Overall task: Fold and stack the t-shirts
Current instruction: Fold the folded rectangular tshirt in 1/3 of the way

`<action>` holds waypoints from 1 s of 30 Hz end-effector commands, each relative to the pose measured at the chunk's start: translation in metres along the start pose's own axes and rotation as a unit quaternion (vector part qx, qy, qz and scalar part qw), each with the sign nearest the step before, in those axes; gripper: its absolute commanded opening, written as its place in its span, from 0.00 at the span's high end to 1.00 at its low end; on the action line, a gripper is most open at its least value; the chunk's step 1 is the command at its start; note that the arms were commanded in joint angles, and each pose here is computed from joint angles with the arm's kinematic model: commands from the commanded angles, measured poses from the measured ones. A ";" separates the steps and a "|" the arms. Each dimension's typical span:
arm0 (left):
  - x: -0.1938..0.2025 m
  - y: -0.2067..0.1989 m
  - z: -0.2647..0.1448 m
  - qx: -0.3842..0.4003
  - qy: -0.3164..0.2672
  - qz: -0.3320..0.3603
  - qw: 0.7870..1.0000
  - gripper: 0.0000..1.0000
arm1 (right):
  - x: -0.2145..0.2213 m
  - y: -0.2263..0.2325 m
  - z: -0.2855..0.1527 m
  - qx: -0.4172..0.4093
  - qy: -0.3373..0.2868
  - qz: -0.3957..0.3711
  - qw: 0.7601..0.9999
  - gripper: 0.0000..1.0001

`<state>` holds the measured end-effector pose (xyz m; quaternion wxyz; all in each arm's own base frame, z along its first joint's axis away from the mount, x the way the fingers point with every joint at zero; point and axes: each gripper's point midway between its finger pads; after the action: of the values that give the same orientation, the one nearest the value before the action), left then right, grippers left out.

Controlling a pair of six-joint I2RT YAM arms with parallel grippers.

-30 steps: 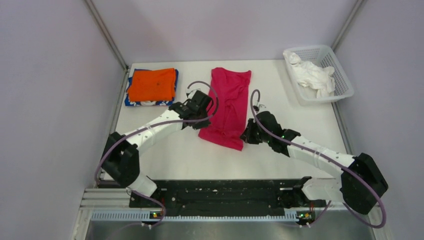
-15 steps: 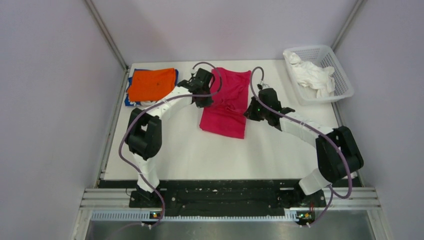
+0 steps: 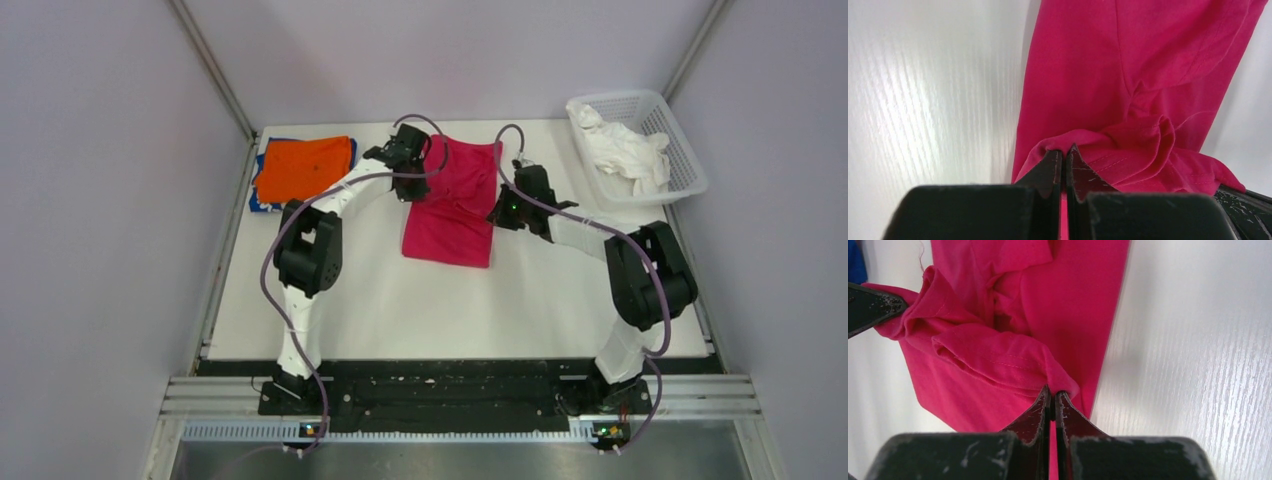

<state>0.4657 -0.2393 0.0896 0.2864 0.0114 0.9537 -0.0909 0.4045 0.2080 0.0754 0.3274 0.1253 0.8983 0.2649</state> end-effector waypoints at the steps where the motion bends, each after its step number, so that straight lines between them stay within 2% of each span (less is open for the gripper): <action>1: -0.028 -0.003 0.004 0.014 -0.027 0.007 1.000 1.00 | -0.033 0.009 0.007 -0.009 -0.042 -0.007 0.999 1.00; 5: -0.032 0.001 0.014 0.010 -0.025 -0.001 1.000 1.00 | -0.039 0.002 0.018 0.001 -0.047 0.002 0.999 1.00; 7: -0.033 0.005 0.020 0.006 -0.023 -0.006 1.000 0.95 | -0.045 0.001 0.022 0.002 -0.052 0.007 0.999 1.00; 8: -0.035 0.008 0.021 0.003 -0.025 -0.009 1.000 0.85 | -0.049 0.000 0.024 0.004 -0.055 0.011 0.998 1.00; 9: -0.039 0.009 0.021 0.003 -0.027 -0.012 1.000 0.75 | -0.052 0.001 0.026 0.004 -0.057 0.013 0.998 0.94; 10: -0.047 0.010 0.019 0.004 -0.033 -0.016 0.999 0.64 | -0.057 0.002 0.026 0.002 -0.061 0.013 0.998 0.84; 12: -0.060 0.010 0.013 0.012 -0.045 -0.021 0.999 0.42 | -0.066 0.005 0.024 0.003 -0.069 0.012 0.998 0.57; 14: -0.071 0.009 0.003 0.022 -0.059 -0.026 0.998 0.04 | -0.076 0.007 0.019 0.006 -0.082 0.007 0.997 0.39; 16: -0.076 0.007 -0.008 0.031 -0.072 -0.028 0.997 0.01 | -0.081 0.010 0.012 0.006 -0.092 0.000 0.996 0.21; 17: -0.077 0.007 -0.014 0.034 -0.076 -0.028 0.996 0.01 | -0.083 0.012 0.007 0.003 -0.095 -0.003 0.995 0.18; 21: -0.059 0.014 -0.032 0.033 -0.072 -0.032 0.996 0.01 | -0.068 0.022 -0.012 -0.036 -0.084 -0.033 0.995 0.13; 22: -0.051 0.017 -0.037 0.030 -0.066 -0.035 0.997 0.01 | -0.061 0.030 -0.017 -0.057 -0.077 -0.044 0.994 0.07; 24: -0.032 0.022 -0.046 0.028 -0.051 -0.038 0.998 0.01 | -0.042 0.049 -0.022 -0.105 -0.054 -0.074 0.990 0.04; 26: -0.016 0.028 -0.055 0.026 -0.044 -0.045 0.998 0.01 | -0.020 0.071 -0.022 -0.148 -0.028 -0.105 0.983 0.02; 30: 0.016 0.045 -0.071 0.006 -0.039 -0.065 0.997 0.01 | 0.013 0.102 -0.006 -0.179 0.009 -0.144 0.973 0.01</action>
<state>0.4357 -0.1923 0.1069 0.2870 -0.0283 0.9517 -0.1049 0.4126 0.2338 0.1110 0.3680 0.0376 0.8742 0.3145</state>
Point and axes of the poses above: each gripper's point midway between its finger pads, its own z axis out along the fingers, its own y axis along the line the jaws close on, x = y × z, and after that the axes turned 10 degrees about z, right-handed
